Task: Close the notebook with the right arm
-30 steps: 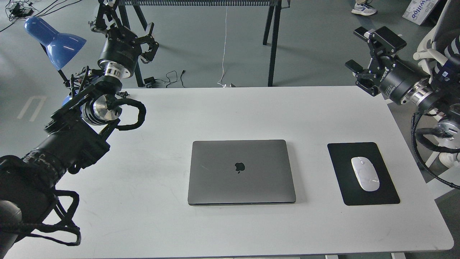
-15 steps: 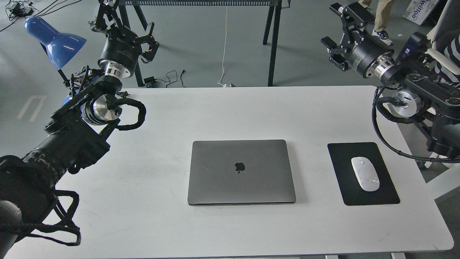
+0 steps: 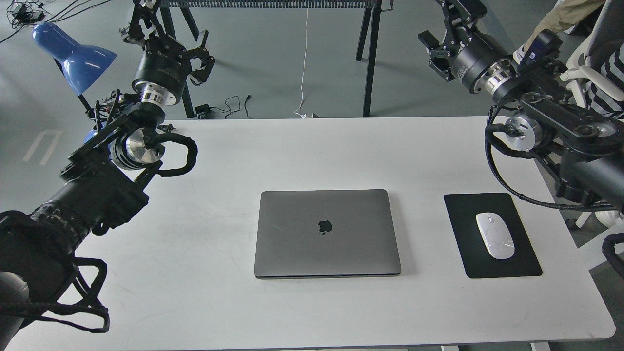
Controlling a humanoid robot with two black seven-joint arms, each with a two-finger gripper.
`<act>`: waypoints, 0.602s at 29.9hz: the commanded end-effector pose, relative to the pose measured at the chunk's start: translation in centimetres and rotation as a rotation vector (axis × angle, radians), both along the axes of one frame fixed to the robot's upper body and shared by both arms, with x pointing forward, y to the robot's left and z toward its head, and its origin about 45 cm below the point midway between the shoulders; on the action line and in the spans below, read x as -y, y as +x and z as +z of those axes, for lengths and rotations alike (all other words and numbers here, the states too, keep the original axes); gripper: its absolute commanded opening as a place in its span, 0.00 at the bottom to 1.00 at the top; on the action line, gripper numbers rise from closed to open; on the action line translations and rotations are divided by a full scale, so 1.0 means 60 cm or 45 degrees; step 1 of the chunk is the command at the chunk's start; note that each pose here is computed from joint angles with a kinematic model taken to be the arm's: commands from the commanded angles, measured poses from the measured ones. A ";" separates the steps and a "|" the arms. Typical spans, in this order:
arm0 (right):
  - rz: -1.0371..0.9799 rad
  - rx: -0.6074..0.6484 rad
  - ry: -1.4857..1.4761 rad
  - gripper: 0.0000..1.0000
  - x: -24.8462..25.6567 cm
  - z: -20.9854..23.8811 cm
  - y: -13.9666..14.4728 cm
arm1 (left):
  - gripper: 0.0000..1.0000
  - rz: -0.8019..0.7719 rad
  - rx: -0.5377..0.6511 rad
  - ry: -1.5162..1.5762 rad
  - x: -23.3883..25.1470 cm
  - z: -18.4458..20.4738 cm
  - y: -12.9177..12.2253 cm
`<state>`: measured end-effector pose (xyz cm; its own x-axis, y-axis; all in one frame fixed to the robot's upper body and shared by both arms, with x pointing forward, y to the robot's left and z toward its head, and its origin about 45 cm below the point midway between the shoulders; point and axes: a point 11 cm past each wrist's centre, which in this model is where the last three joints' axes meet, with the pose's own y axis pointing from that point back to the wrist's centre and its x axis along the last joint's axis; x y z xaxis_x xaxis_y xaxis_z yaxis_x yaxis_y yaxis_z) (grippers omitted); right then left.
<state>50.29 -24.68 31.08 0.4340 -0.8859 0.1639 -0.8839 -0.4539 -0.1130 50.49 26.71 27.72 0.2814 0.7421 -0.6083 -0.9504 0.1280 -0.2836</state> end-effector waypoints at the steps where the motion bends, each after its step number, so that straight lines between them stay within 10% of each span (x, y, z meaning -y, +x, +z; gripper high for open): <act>1: 0.005 -0.007 0.021 0.99 -0.024 -0.009 -0.001 | 1.00 -0.001 0.000 0.000 0.001 0.000 0.000; 18: -0.032 -0.009 0.051 0.99 -0.037 -0.021 -0.003 | 1.00 0.002 -0.001 0.000 -0.001 -0.001 0.000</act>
<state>50.11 -22.39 29.98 0.4193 -0.8992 0.1248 -0.8923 -0.4335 -0.1259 50.50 26.77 27.75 0.2809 0.7424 -0.6082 -0.9503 0.1268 -0.2842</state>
